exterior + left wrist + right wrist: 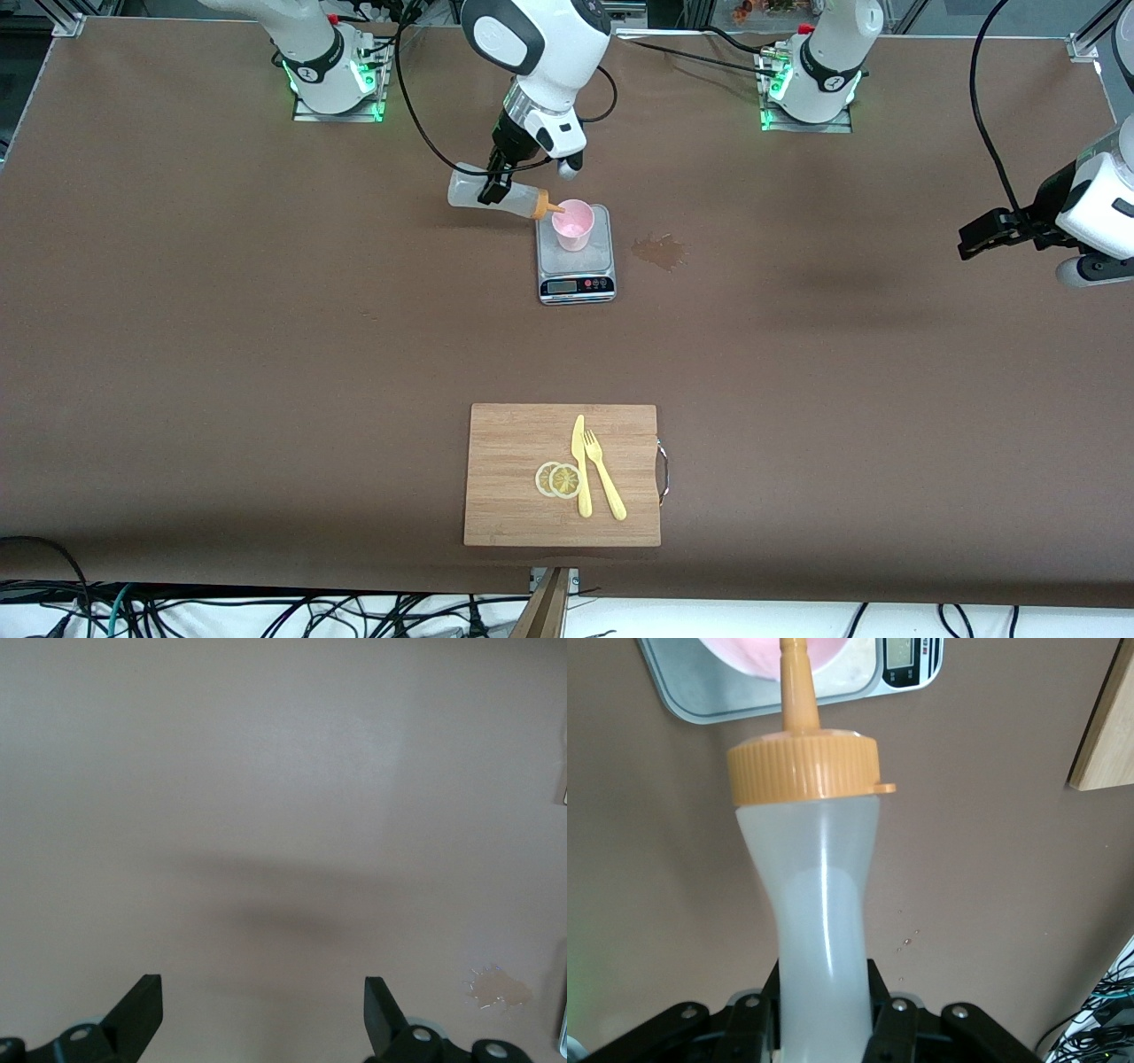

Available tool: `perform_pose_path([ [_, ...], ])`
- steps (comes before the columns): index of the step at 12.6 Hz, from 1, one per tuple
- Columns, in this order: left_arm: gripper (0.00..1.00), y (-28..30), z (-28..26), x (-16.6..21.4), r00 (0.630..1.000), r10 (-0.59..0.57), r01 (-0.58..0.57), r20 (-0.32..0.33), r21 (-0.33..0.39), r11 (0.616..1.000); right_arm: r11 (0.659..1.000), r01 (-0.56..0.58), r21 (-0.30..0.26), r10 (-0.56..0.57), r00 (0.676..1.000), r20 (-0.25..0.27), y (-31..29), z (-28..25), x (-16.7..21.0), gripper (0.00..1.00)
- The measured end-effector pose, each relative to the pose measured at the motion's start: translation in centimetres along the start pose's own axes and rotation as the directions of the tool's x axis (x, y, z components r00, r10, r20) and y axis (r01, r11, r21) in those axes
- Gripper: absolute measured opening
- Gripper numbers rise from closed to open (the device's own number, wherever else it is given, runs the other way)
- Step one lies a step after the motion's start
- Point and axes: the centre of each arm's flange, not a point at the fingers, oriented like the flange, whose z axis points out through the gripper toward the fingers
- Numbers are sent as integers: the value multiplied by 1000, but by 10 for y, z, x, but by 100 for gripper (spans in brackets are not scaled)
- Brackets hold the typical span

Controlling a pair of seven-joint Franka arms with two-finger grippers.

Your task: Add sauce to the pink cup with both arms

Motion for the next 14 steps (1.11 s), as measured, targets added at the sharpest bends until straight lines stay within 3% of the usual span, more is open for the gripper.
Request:
perform_pose_path([
  [7,100,0,0,0,1000,0,0,-2,0,1000,1000,-4,1,4,1000,-8,2,0,0,35],
  [10,100,0,0,0,1000,0,0,-2,0,1000,998,-33,58,39,994,-105,6,11,3,35],
  [14,100,0,0,0,1000,0,0,-1,0,1000,987,-98,125,127,959,-253,17,48,-12,35],
])
